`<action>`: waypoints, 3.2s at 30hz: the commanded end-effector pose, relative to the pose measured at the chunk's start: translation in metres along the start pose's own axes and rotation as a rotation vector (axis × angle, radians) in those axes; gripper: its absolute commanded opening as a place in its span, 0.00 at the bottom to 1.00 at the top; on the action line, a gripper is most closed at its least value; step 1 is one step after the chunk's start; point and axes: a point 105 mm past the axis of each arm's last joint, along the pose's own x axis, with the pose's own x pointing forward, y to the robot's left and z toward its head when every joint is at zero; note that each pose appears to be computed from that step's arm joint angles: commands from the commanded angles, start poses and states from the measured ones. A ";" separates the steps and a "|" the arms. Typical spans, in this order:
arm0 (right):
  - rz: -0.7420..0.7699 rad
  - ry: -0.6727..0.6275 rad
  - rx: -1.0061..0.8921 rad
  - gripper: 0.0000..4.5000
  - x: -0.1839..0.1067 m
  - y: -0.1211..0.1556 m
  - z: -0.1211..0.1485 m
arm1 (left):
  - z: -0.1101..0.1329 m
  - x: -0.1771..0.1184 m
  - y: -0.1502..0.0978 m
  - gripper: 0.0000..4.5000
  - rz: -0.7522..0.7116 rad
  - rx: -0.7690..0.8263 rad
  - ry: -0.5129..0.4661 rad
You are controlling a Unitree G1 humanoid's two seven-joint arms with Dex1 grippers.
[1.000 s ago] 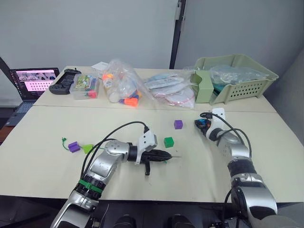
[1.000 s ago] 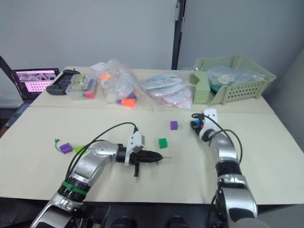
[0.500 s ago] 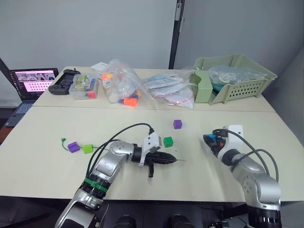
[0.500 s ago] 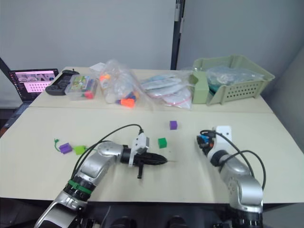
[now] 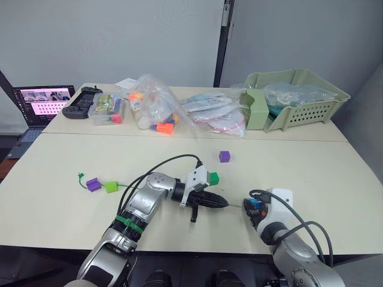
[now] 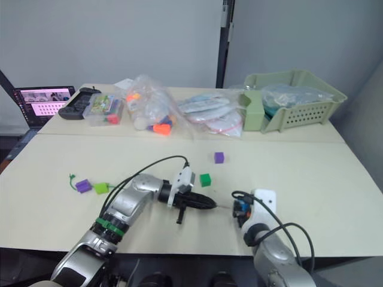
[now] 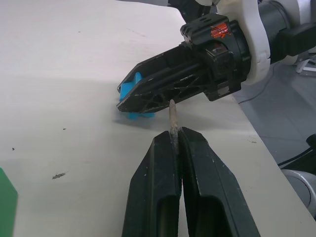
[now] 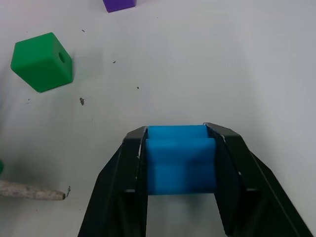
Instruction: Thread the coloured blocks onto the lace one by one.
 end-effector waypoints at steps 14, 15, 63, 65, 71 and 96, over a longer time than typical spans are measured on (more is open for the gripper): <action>0.522 -0.005 -0.387 0.99 -0.047 -0.002 0.061 | 0.005 -0.013 0.004 0.00 0.076 0.044 -0.012; 0.584 0.039 -0.458 0.99 -0.050 0.002 0.059 | 0.005 -0.014 0.004 0.00 0.084 0.046 -0.012; 0.835 0.375 -1.222 0.29 0.009 -0.006 0.036 | -0.006 0.025 0.012 0.00 0.073 0.139 0.115; 0.831 0.376 -1.220 0.29 0.008 -0.007 0.036 | -0.006 0.027 0.011 0.00 0.068 0.138 0.111; 0.827 0.372 -1.211 0.29 0.008 -0.006 0.036 | -0.005 0.030 0.009 0.00 0.056 0.140 0.103; 0.824 0.364 -1.184 0.29 0.010 -0.005 0.034 | 0.008 0.057 0.004 0.00 0.011 0.147 0.056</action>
